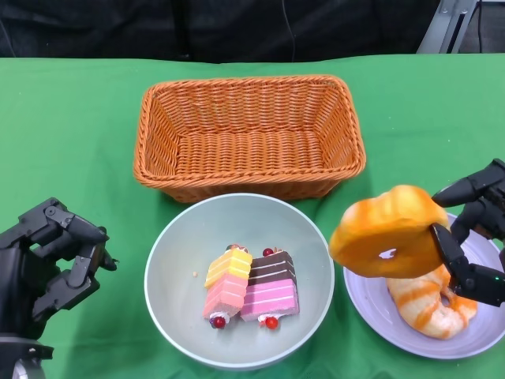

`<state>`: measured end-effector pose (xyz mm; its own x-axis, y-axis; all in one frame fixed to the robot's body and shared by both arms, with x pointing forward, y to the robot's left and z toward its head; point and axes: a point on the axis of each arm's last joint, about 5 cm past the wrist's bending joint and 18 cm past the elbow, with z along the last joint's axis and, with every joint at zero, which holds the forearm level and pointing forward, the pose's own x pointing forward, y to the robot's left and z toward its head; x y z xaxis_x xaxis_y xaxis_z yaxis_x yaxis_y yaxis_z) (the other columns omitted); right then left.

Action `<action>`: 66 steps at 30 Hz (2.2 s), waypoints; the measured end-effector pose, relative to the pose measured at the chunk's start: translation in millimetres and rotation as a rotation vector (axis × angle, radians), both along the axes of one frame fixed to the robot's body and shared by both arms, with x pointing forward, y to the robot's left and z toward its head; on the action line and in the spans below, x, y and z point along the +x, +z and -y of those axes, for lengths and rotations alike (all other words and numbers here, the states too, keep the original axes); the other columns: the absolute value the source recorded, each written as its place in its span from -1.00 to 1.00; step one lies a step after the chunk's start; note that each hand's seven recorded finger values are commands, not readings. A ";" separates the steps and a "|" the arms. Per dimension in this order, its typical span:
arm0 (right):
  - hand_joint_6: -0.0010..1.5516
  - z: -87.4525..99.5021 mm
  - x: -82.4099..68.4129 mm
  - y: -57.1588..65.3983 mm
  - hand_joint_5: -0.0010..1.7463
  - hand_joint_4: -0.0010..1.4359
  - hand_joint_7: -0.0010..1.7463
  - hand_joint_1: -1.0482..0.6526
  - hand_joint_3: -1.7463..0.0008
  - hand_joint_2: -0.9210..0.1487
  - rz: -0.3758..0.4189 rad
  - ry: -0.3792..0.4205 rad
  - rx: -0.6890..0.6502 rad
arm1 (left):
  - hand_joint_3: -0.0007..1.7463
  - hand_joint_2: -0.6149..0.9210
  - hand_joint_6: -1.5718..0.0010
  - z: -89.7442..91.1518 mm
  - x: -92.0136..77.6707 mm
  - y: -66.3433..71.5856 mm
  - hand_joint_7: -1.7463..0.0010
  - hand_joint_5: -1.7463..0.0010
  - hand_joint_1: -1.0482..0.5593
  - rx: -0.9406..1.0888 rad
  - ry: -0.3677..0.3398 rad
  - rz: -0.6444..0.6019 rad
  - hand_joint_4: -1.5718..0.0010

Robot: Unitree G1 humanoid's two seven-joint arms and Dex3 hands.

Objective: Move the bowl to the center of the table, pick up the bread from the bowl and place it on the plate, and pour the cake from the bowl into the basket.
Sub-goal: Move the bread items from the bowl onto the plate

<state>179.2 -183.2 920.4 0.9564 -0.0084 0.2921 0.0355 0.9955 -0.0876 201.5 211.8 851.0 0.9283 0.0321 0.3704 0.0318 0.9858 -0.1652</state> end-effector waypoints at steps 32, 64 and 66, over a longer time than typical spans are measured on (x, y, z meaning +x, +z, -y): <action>-0.34 26.2 2.3 -17.5 1.00 -0.07 0.84 0.08 0.25 -0.82 -0.310 -0.047 0.042 | -0.13 0.69 -0.16 -3.3 -1.8 -3.9 -0.36 -0.72 0.20 0.001 -0.003 -0.019 -0.13; -0.23 27.7 13.5 -33.2 0.89 -0.19 0.44 0.05 0.55 -1.00 -0.511 -0.084 0.067 | -0.17 0.71 -0.15 -4.8 -2.8 -5.5 -0.36 -0.74 0.18 0.006 -0.001 -0.030 -0.11; -0.19 27.5 13.5 -33.2 0.81 -0.18 0.33 0.04 0.55 -1.00 -0.512 -0.090 0.058 | -0.17 0.71 -0.15 -4.8 -3.0 -5.8 -0.36 -0.74 0.17 0.006 0.000 -0.032 -0.10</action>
